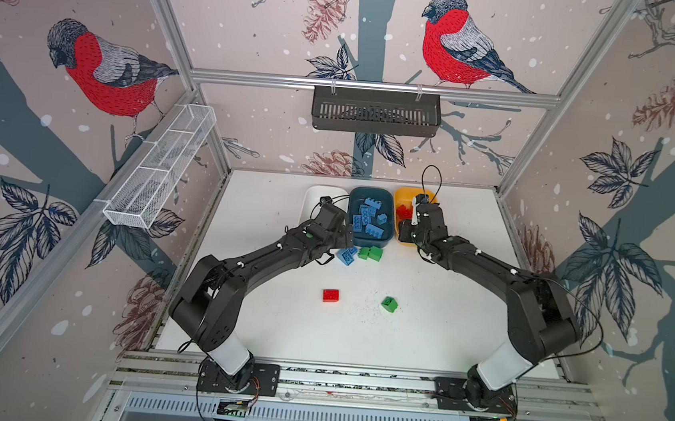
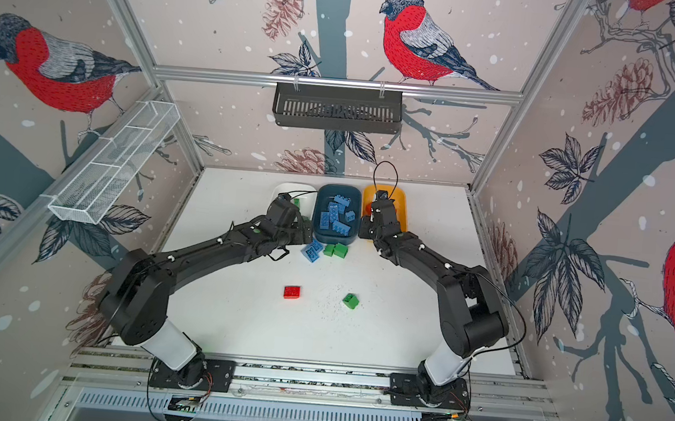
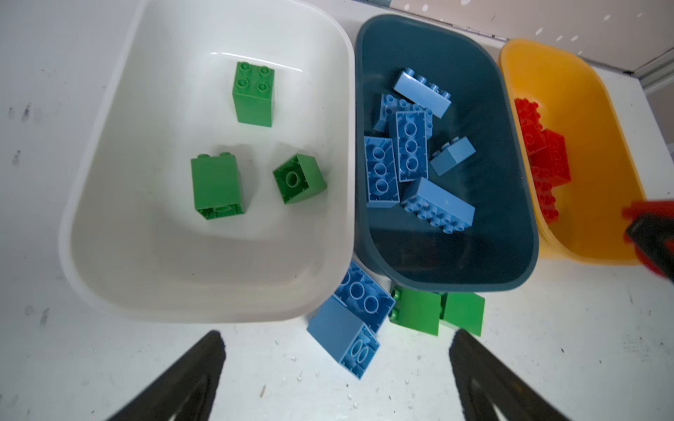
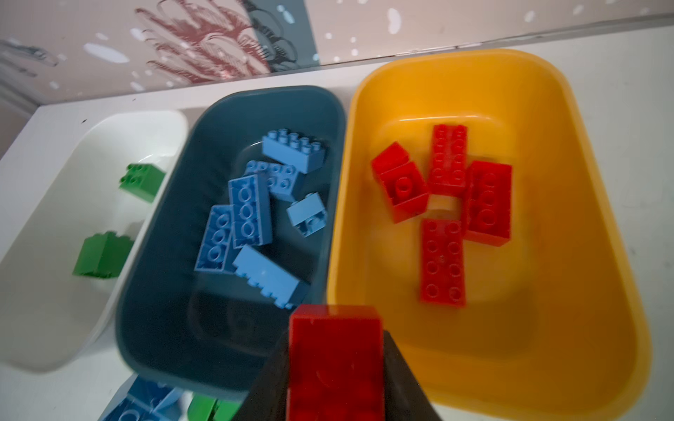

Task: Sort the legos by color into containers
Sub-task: 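Release the green brick into the white bin while right grasps the red brick, then drop the red brick into the yellow bin while left lowers to light blue bricks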

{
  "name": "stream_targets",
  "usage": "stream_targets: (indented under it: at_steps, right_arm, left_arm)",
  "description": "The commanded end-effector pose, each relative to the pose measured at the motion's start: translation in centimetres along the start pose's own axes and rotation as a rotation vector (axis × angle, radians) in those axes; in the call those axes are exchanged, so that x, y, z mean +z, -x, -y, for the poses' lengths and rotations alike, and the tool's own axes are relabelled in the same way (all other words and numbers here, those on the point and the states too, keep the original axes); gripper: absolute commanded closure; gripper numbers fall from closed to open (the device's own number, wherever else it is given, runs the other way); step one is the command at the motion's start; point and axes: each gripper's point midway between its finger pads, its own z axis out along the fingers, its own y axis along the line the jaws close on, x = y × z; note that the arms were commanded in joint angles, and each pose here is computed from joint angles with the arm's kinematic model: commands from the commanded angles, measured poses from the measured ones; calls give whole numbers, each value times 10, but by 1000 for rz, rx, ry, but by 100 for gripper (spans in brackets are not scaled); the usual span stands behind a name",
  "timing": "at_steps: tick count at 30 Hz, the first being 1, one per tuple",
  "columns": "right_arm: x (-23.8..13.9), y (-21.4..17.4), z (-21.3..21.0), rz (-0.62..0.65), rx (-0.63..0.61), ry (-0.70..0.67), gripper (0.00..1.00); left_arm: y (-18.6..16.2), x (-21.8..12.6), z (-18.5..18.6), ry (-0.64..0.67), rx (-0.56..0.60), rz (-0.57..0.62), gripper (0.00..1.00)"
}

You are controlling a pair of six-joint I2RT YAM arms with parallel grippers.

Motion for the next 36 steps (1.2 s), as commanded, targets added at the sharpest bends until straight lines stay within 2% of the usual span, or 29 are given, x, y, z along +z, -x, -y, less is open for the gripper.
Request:
stream_targets:
  at_steps: [1, 9, 18, 21, 25, 36]
  right_arm:
    - [6, 8, 13, 10, 65, -43, 66]
    - [29, 2, 9, -71, 96, 8, 63]
    - [42, -2, 20, -119, 153, -45, 59]
    - [41, -2, 20, -126, 159, -43, 51]
    - [37, -1, 19, -120, 160, -39, 36]
    - [24, 1, 19, -99, 157, -29, 16]
  left_arm:
    - [-17, 3, -7, 58, 3, -41, 3]
    - [-54, 13, 17, -37, 0, -143, 5]
    - [-76, 28, 20, -11, 42, -194, 9]
    - [-77, 32, 16, 16, 61, -192, 10]
    - [-77, 38, 7, 65, 91, -179, 12]
    - [-68, 58, 8, 115, 99, -152, 19]
